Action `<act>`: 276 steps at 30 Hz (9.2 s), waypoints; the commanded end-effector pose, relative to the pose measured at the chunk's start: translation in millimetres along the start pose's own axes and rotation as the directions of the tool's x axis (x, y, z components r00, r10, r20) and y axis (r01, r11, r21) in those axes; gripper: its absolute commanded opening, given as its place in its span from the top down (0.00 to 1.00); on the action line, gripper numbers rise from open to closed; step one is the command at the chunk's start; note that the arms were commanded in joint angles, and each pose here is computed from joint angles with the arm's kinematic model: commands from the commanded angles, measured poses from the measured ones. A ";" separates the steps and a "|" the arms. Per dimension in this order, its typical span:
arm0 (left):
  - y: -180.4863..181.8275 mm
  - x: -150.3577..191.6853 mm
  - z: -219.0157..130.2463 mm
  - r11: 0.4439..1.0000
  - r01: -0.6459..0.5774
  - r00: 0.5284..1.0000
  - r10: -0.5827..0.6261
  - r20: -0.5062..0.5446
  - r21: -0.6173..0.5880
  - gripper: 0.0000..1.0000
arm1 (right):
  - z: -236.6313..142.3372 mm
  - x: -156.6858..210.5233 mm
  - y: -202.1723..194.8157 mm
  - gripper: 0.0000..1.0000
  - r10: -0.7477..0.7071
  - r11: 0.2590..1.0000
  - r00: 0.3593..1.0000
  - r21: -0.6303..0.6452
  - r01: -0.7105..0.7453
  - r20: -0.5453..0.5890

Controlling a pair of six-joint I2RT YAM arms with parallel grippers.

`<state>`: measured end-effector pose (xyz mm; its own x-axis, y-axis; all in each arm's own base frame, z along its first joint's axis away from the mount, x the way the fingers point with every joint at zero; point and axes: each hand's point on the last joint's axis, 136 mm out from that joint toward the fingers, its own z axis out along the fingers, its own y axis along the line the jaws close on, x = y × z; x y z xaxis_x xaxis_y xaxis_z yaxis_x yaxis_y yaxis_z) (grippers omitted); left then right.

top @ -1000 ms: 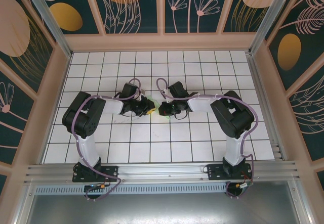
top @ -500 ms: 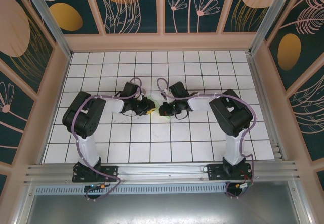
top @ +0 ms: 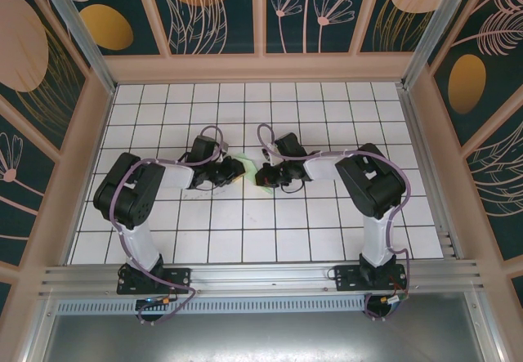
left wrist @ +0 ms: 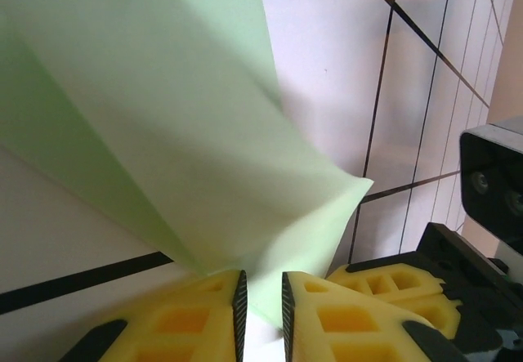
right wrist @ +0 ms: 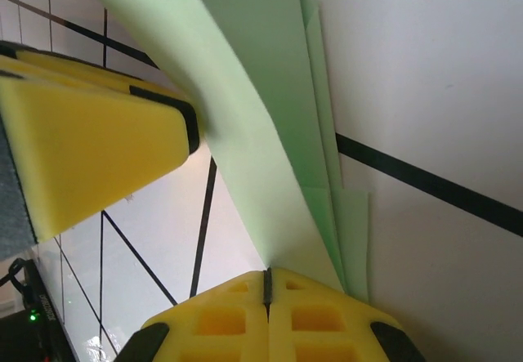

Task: Fold a paper plane with a square sheet of paper (pick it up from the middle)
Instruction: Fold the wing for the fifth time at the center of the table, then move a paper plane to the center of the table.

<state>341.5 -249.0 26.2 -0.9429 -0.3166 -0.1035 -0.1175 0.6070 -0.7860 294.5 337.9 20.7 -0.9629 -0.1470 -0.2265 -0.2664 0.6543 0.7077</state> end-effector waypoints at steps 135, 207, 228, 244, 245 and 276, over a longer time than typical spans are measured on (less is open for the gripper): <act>71.7 -102.6 -22.3 0.951 -0.095 0.973 0.151 0.174 -0.295 0.80 | 4.7 51.0 -71.2 1.00 0.054 0.966 0.988 0.258 -0.015 -0.144; -15.8 -8.7 -20.2 0.923 0.068 0.968 0.032 0.249 -0.379 0.50 | -110.3 -49.3 -49.4 0.17 0.114 0.910 0.872 0.302 -0.284 0.476; -16.7 -7.7 -27.6 0.938 0.155 0.947 -0.051 0.318 -0.309 0.96 | -113.1 -49.8 -47.8 0.18 0.114 0.908 0.872 0.306 -0.286 0.477; -135.1 -14.2 -33.4 0.977 -0.210 0.951 0.197 0.240 0.028 1.00 | -165.9 -67.7 -18.1 0.18 0.048 0.942 0.803 0.241 -0.235 0.594; -142.1 -11.8 -30.4 0.971 -0.228 0.952 0.207 0.225 0.069 1.00 | -166.2 -67.2 -15.4 0.18 0.041 0.948 0.804 0.232 -0.220 0.594; -36.2 24.4 30.2 0.985 -0.154 0.987 0.157 0.025 -0.070 1.00 | -54.1 10.0 -20.6 0.48 -0.007 0.965 0.988 0.260 -0.035 0.157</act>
<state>330.7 -302.7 38.5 -0.9427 -0.2360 -0.2358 0.0064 0.6938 -0.7201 290.4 274.1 36.6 -0.9405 0.0049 -0.3398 -0.1806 0.8398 0.5120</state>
